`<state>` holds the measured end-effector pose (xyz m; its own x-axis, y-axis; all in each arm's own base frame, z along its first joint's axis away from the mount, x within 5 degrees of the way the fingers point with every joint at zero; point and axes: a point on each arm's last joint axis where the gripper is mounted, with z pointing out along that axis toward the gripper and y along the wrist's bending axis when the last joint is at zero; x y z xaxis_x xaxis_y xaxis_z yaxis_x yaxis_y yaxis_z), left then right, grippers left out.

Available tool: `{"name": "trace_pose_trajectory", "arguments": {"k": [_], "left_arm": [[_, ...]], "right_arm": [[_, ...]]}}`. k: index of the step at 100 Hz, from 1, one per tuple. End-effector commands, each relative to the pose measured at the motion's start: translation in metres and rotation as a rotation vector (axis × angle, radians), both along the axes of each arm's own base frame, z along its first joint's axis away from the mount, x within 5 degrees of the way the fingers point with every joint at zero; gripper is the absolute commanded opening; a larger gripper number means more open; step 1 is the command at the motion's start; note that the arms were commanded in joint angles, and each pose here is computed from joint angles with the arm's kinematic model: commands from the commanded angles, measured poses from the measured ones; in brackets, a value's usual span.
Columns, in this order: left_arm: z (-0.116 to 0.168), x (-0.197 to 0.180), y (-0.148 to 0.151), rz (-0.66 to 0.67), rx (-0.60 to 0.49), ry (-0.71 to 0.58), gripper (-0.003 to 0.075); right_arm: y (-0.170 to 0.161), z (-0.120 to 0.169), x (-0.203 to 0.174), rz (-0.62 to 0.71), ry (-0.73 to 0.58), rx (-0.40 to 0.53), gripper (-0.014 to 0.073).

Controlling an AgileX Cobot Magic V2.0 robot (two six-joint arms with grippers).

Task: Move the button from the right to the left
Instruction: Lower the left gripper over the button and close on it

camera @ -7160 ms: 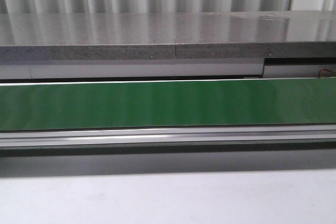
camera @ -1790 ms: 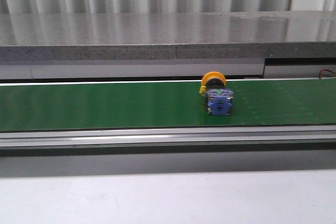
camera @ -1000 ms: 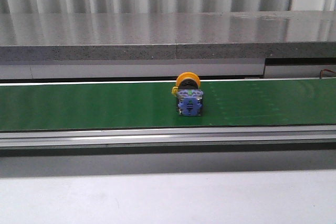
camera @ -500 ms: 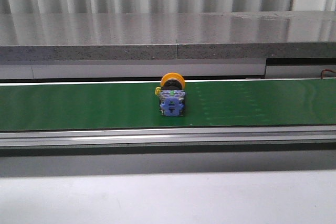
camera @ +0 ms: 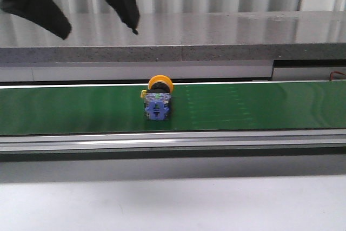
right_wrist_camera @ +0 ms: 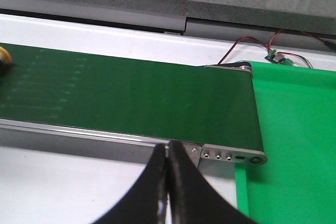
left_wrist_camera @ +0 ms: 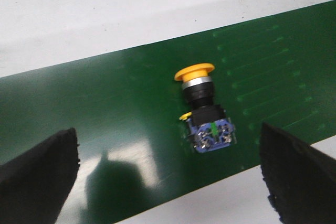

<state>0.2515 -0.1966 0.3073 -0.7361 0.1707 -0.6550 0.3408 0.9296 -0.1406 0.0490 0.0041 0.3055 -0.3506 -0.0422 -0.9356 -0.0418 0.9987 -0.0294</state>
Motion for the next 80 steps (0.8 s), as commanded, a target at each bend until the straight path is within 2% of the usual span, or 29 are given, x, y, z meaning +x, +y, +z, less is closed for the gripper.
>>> {"name": "trace_pose_trajectory", "arguments": {"k": [1, 29, 48, 71, 80], "left_arm": [[0.015, 0.006, -0.019, -0.016, -0.051, -0.077, 0.0662], [-0.016, 0.027, -0.053, -0.037, -0.001, -0.014, 0.0662], [-0.042, 0.035, -0.057, -0.012, 0.069, 0.044, 0.0661], [-0.055, 0.039, -0.056, 0.023, 0.114, 0.07, 0.0658], [-0.062, 0.039, -0.056, 0.032, 0.133, 0.092, 0.0613]], "right_arm": [[-0.001, 0.014, 0.002, -0.008, -0.094, -0.012, -0.0066], [-0.001, 0.014, 0.002, -0.008, -0.094, -0.012, -0.0066], [-0.001, 0.014, 0.002, -0.008, -0.094, -0.012, -0.0066], [-0.001, 0.014, 0.002, -0.008, -0.094, -0.012, -0.0066], [-0.001, 0.014, 0.002, -0.008, -0.094, -0.012, -0.0066]]}}
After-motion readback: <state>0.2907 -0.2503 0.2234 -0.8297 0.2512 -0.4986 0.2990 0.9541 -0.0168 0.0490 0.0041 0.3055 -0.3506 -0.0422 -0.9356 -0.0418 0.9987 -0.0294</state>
